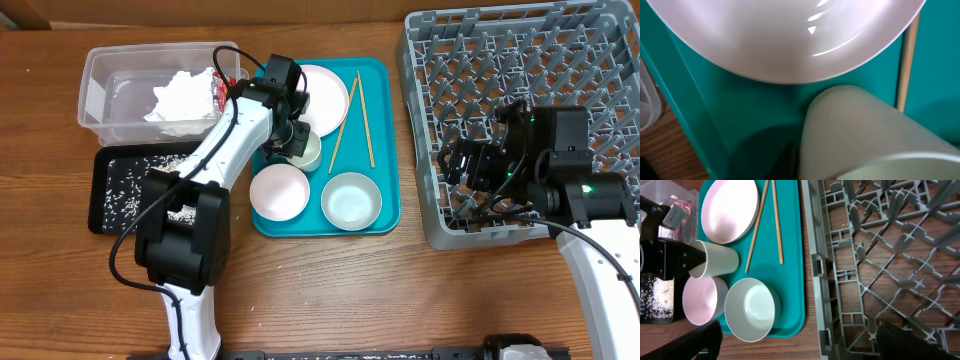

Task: Sort waste into correct bins and load items into the dishwasher
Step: 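Grasp the white paper cup with the left gripper and lift it, then hand the cup from the left gripper to the right gripper, then lower the cup upside down into the dish rack with the right gripper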

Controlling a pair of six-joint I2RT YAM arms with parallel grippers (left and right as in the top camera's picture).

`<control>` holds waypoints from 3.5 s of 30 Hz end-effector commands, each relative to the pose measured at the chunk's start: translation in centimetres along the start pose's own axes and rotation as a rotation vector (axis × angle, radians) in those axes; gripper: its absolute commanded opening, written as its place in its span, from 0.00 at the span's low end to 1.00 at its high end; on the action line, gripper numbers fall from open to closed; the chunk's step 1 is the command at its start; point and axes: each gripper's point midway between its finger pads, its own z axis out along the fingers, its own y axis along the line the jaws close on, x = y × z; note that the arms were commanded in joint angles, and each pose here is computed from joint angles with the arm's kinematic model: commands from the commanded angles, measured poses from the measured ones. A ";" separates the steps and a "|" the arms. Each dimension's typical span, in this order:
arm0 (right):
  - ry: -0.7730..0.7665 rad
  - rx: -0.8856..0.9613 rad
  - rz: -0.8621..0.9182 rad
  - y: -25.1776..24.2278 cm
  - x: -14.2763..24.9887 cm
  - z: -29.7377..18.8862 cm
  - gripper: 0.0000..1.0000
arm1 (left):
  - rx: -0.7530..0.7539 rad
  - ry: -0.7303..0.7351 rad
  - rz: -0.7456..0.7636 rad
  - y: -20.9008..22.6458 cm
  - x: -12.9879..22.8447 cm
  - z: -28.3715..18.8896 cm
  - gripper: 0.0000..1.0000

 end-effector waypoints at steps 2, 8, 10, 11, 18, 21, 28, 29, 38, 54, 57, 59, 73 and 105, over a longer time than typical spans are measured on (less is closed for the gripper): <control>-0.039 -0.008 -0.017 0.6 -1.2 -0.5 1.00 | 0.001 -0.042 -0.034 -0.2 -1.4 -0.6 0.04; -0.054 -0.100 -0.030 2.2 -1.8 -0.5 1.00 | 0.137 -0.060 -0.049 -1.9 -2.7 -2.9 0.04; -0.054 -0.189 -0.043 3.8 -2.1 -0.4 1.00 | 0.296 -0.057 -0.054 -3.5 -3.2 -4.8 0.04; -0.053 -0.235 -0.051 4.5 -2.3 -0.4 1.00 | 0.381 -0.058 -0.043 -4.4 -3.3 -5.8 0.04; -0.007 -0.560 -0.100 9.0 -3.4 1.1 1.00 | 1.016 -0.095 -0.016 -8.2 -3.0 -14.3 0.04; 0.016 -0.647 -0.110 9.9 -3.6 1.9 1.00 | 1.126 -0.091 -0.032 -8.5 -2.6 -16.1 0.04; 0.026 -0.875 -0.196 13.2 -4.0 1.8 1.00 | 1.305 -0.078 -0.055 -9.8 -1.9 -19.0 0.04; 0.023 -0.884 -0.203 13.6 -4.1 1.8 1.00 | 1.320 -0.075 -0.058 -10.0 -1.9 -19.2 0.04; -0.027 -0.959 -0.304 17.8 -4.2 1.2 1.00 | 1.434 -0.042 -0.057 -12.1 -1.3 -21.0 0.04; -0.022 -0.960 -0.279 18.6 -4.2 1.2 0.55 | 1.440 -0.038 0.009 -14.0 -1.0 -20.9 0.29; -0.021 -0.960 -0.279 18.6 -4.2 1.2 0.52 | 1.439 -0.052 0.023 -14.0 -1.2 -20.9 0.40; -0.021 -0.963 -0.279 18.5 -4.2 1.1 0.51 | 1.430 -0.061 0.033 -13.9 -1.3 -20.7 0.45; -0.092 -0.477 0.074 7.3 -6.6 1.1 0.49 | 1.044 -0.121 -0.043 -5.6 -2.6 -15.7 0.61; 0.433 0.471 0.345 -6.9 4.5 2.3 0.51 | 0.191 -0.079 -0.076 1.7 -3.9 -15.0 0.63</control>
